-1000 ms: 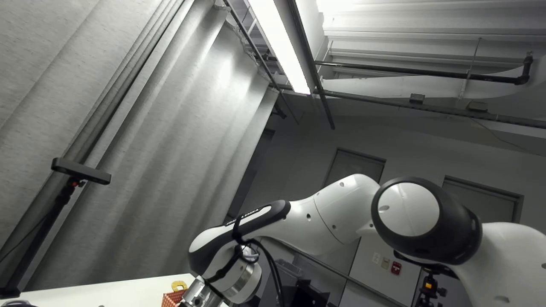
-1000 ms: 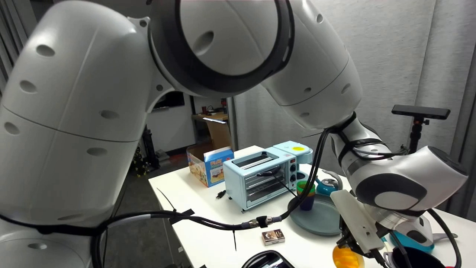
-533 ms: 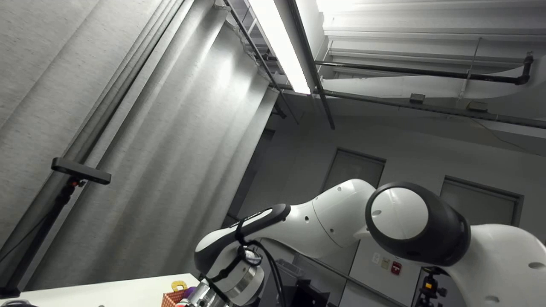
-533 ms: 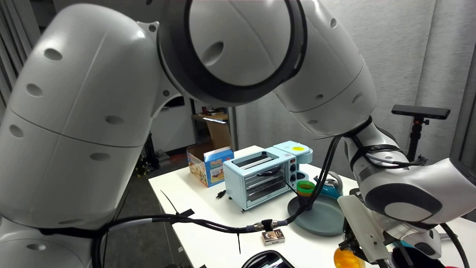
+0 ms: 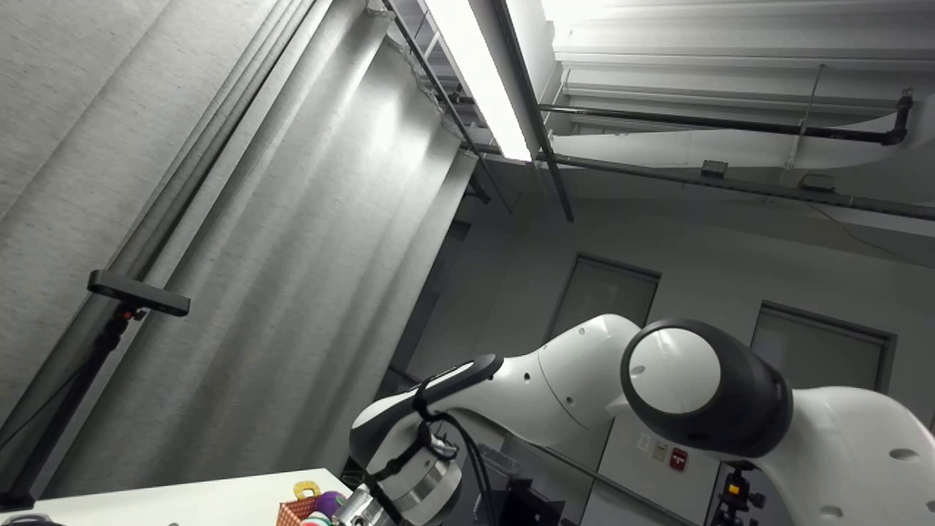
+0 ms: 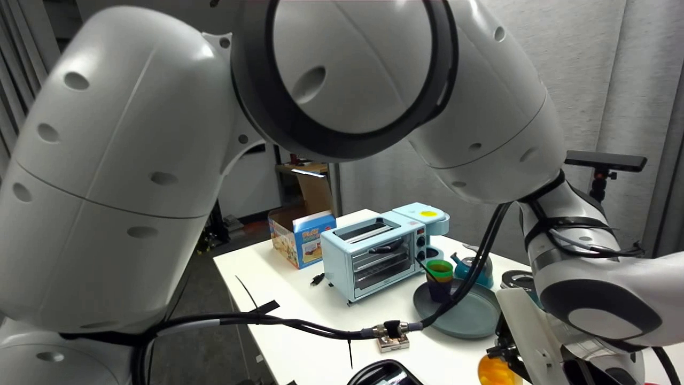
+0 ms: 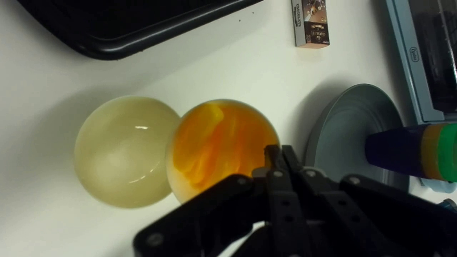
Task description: Pour the content from the cup
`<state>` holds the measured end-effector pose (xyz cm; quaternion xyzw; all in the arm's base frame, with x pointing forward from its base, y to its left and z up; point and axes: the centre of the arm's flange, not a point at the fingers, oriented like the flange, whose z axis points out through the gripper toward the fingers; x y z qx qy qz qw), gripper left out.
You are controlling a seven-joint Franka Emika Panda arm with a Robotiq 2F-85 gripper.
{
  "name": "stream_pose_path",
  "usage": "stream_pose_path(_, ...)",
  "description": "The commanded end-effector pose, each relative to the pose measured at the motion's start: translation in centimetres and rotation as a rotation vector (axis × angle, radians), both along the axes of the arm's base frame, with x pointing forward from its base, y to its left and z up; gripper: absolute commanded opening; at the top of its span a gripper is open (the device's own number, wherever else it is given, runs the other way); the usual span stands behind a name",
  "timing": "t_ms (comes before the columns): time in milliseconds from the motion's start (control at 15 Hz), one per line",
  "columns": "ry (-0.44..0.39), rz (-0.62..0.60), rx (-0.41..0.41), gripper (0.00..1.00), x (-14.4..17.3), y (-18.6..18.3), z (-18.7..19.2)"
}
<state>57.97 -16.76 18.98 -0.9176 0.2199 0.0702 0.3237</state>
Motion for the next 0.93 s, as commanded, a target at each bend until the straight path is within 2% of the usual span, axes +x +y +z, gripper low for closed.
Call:
stream_pose_path(0,-0.026,0.004,0.109,0.01,0.3,-1.5,-0.2)
stream_pose_path(600,-0.052,0.005,0.274,0.01,-0.6,-3.3,-1.1)
stream_pose_path(867,-0.063,0.008,0.321,0.01,-0.8,-3.9,-1.5)
